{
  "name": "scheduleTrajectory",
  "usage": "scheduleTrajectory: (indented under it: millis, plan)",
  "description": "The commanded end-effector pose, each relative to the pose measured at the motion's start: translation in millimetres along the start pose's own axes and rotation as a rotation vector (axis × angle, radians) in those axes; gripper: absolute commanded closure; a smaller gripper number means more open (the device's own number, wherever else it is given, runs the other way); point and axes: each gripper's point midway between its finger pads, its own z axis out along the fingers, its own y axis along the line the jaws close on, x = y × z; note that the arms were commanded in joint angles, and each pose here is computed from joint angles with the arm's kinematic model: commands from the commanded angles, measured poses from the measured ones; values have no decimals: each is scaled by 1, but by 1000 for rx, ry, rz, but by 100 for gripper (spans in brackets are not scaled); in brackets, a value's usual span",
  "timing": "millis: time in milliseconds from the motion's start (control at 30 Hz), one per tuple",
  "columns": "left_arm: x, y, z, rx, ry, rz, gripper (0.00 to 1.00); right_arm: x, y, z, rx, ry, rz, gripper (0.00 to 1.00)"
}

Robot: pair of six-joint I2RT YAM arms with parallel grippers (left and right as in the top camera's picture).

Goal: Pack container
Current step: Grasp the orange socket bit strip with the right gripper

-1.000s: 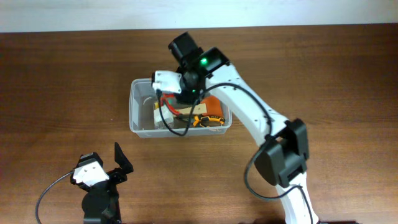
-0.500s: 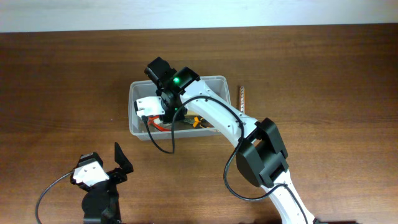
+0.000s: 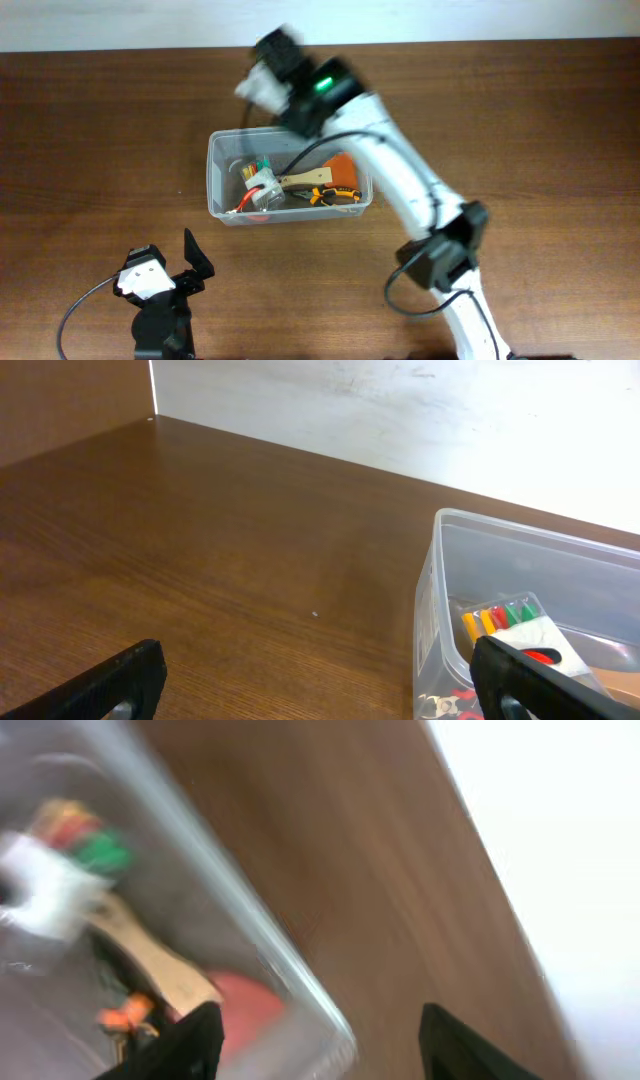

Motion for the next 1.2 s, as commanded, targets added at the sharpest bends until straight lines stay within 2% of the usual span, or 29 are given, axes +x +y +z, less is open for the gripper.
scheduleTrajectory:
  millis: [0, 133, 233, 333, 500, 667, 1000, 1067, 1167]
  plan:
    - [1, 0, 0, 0, 1, 10, 1, 67, -89, -30, 76, 45, 614, 36]
    - [1, 0, 0, 0, 1, 10, 1, 120, -94, -3, -167, 135, 934, 36]
    - [1, 0, 0, 0, 1, 10, 1, 164, -97, 31, -218, 243, 1072, 36]
    - [1, 0, 0, 0, 1, 10, 1, 203, -87, 71, -234, 346, 1147, 39]
    - [1, 0, 0, 0, 2, 10, 1, 235, -45, 112, -284, 465, 1146, 42]
    - [1, 0, 0, 0, 1, 10, 1, 239, -14, 127, -316, 511, 1114, 42]
    - [1, 0, 0, 0, 1, 10, 1, 215, 9, 127, -346, 501, 1014, 42]
    - [1, 0, 0, 0, 1, 10, 1, 211, 11, 129, -345, 494, 1003, 48]
    - [1, 0, 0, 0, 1, 10, 1, 206, 16, 134, -343, 477, 990, 50]
